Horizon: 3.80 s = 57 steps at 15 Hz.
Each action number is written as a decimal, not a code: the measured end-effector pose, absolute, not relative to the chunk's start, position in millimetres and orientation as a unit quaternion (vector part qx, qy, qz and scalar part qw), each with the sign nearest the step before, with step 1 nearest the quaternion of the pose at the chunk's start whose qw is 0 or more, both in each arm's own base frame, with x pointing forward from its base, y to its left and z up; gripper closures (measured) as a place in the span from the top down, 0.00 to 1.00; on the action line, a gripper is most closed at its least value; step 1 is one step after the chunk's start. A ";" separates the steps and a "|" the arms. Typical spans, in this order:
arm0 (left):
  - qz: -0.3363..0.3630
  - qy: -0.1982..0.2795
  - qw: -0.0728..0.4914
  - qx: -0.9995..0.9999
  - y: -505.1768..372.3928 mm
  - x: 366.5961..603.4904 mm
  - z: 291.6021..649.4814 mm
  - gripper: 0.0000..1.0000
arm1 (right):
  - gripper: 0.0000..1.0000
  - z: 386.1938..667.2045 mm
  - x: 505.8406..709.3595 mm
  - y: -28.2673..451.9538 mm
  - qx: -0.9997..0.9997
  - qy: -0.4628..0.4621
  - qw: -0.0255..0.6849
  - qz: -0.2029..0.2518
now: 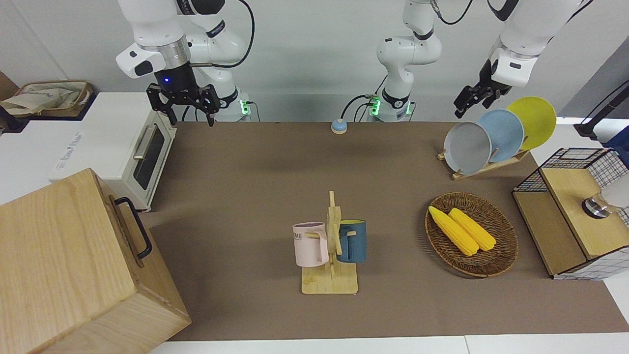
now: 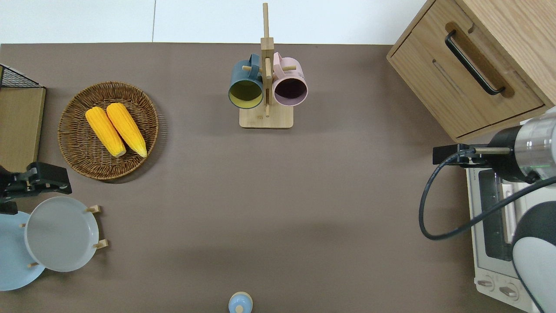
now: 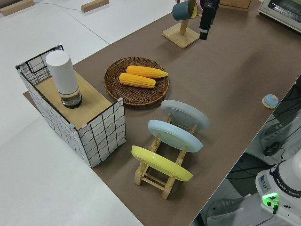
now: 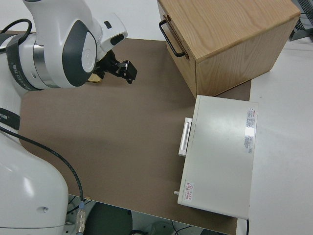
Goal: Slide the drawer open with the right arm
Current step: 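Raise the right arm from rest toward the wooden drawer, then reach the right gripper to the black drawer handle, then close the right gripper around the black drawer handle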
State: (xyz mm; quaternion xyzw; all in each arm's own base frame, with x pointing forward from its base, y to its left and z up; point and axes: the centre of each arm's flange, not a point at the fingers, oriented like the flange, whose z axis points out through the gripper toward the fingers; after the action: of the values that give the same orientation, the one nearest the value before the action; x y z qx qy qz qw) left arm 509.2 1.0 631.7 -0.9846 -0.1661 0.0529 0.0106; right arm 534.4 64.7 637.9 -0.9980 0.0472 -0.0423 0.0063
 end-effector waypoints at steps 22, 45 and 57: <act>0.053 -0.166 0.011 -0.985 1.0 509.2 631.7 1.00 | 0.99 562.2 560.3 169.3 -0.925 -0.051 -0.369 -0.080; 0.053 -0.166 0.011 -0.985 1.0 509.2 631.7 1.00 | 1.00 441.0 637.7 165.8 -0.740 -0.191 -0.633 -0.119; 0.053 -0.166 0.011 -0.985 1.0 509.2 631.7 1.00 | 0.96 420.2 670.5 119.0 -0.707 -0.240 -0.650 -0.142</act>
State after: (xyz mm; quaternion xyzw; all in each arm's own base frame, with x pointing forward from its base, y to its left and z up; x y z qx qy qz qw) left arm 509.2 1.0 631.7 -0.9846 -0.1661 0.0529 0.0106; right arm 670.5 119.0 420.2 -0.7072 -0.2405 -0.1422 -0.6495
